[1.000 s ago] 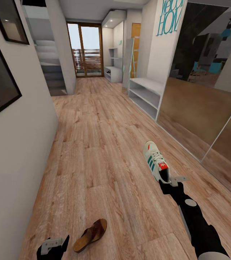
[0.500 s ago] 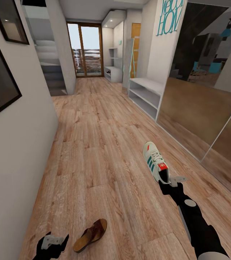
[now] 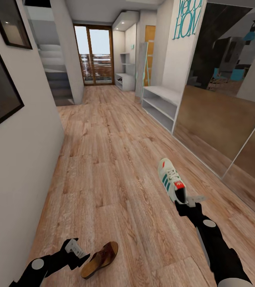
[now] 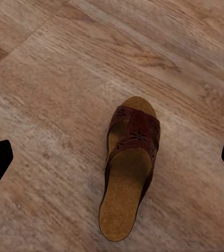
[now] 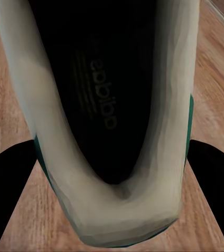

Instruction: Pick up the two gym shoes and the two sandals from the corridor floor and place them onto the hallstand (shoe rack) in the corridor, making sure they are on the rack and not on the floor. Arrange them so the two gym shoes are next to each other and the two sandals are next to each other.

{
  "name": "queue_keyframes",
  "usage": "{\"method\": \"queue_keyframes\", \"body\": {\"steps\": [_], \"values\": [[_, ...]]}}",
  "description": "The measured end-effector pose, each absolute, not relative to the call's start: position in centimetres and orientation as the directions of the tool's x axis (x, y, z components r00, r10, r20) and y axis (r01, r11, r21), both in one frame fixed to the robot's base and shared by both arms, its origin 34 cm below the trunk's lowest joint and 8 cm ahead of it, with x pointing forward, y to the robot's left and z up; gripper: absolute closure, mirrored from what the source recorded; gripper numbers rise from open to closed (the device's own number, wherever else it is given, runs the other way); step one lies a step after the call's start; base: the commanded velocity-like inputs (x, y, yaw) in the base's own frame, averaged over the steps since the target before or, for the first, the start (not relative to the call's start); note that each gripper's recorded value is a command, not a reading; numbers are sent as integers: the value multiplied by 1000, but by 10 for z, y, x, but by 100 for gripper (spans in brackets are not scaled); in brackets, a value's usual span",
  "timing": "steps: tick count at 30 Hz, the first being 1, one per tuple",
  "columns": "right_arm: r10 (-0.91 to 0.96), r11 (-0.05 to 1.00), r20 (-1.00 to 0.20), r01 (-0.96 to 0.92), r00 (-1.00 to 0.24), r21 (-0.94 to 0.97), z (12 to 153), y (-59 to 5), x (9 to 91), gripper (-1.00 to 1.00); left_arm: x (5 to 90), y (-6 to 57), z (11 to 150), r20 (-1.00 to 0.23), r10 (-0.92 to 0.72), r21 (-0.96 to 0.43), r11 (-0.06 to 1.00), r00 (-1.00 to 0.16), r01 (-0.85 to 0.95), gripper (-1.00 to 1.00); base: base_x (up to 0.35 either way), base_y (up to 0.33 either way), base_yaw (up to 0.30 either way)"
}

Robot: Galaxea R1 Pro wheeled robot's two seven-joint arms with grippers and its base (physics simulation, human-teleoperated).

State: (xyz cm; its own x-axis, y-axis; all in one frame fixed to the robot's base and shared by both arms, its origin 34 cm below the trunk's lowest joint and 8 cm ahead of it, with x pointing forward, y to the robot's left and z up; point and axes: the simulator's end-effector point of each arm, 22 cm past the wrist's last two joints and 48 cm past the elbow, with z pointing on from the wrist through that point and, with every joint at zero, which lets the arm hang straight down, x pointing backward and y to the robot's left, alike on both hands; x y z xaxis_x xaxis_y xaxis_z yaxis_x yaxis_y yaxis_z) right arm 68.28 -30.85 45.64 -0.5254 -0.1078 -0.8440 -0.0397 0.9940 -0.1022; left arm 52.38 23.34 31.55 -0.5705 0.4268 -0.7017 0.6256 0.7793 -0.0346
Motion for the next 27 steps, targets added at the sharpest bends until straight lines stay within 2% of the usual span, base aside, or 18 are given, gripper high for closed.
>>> {"method": "queue_keyframes", "body": {"steps": [27], "values": [[-115,993,-836,-38,-536,-112,403,-312,671,100,517,235,264,-703,434,-29,774,-564,632,-100,0,0,0]]}}
